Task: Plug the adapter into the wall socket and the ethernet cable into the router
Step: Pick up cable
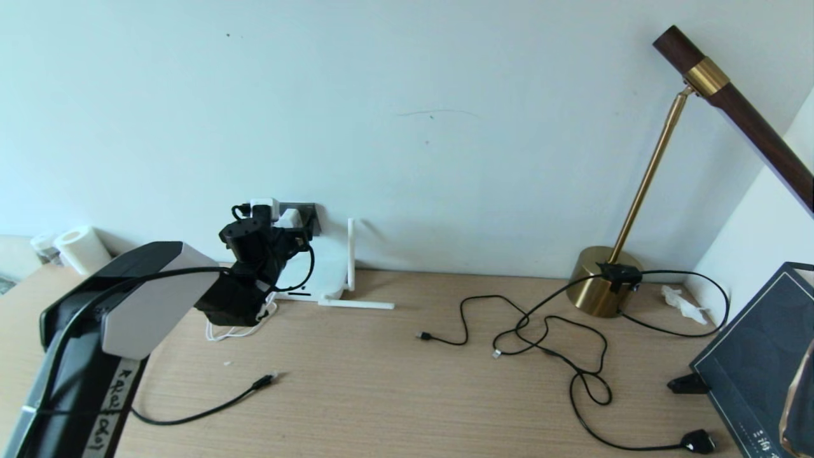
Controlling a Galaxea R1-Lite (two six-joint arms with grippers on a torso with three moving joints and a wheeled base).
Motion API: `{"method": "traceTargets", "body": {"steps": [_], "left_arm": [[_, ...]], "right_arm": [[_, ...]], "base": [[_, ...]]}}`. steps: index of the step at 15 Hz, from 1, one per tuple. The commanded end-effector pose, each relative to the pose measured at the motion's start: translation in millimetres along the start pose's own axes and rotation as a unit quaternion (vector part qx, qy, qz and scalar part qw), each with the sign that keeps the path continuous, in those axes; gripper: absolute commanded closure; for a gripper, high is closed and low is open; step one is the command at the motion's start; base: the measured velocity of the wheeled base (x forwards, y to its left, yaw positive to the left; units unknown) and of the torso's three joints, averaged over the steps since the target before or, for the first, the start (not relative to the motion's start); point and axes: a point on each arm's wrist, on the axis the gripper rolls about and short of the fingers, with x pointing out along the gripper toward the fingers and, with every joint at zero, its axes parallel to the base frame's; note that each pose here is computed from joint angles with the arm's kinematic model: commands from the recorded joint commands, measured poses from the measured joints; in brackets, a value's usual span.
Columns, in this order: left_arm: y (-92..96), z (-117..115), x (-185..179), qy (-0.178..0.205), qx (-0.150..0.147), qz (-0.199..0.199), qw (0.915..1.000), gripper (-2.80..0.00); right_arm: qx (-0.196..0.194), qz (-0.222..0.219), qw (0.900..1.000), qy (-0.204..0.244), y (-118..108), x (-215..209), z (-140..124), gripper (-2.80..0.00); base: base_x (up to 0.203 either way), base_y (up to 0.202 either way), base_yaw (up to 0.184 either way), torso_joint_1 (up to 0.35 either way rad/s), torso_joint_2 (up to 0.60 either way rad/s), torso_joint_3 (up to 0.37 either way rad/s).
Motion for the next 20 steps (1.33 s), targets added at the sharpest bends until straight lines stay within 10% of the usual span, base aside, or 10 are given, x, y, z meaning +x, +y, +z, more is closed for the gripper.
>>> {"method": "traceTargets", "body": {"steps": [1,6,14,20], "left_arm": [[0.3,1.4,-0.5,-0.006,0.0,0.001,1.0,-2.8],[-1.0,6.6,-27.5,0.008,0.001,-0.005,1.0,-2.8],[4.2,103.5,-152.3,0.016,0.026,-0.092,0.9953,-2.8],[23.3,97.2,-268.7,0.126,0.096,-0.15,0.9759,-2.8]], "right_arm": [[0.0,0.0,1.0,0.005,-0.1,0.7,-3.0,-2.8],[0.0,0.0,1.0,0.005,-0.1,0.7,-3.0,-2.8],[0.0,0.0,1.0,0.005,-0.1,0.7,-3.0,-2.8],[0.0,0.0,1.0,0.005,-0.1,0.7,-3.0,-2.8]], "base": [[0.0,0.0,0.0,0.0,0.0,0.0],[0.0,0.0,0.0,0.0,0.0,0.0],[0.0,0.0,0.0,0.0,0.0,0.0],[0.0,0.0,0.0,0.0,0.0,0.0]]}}
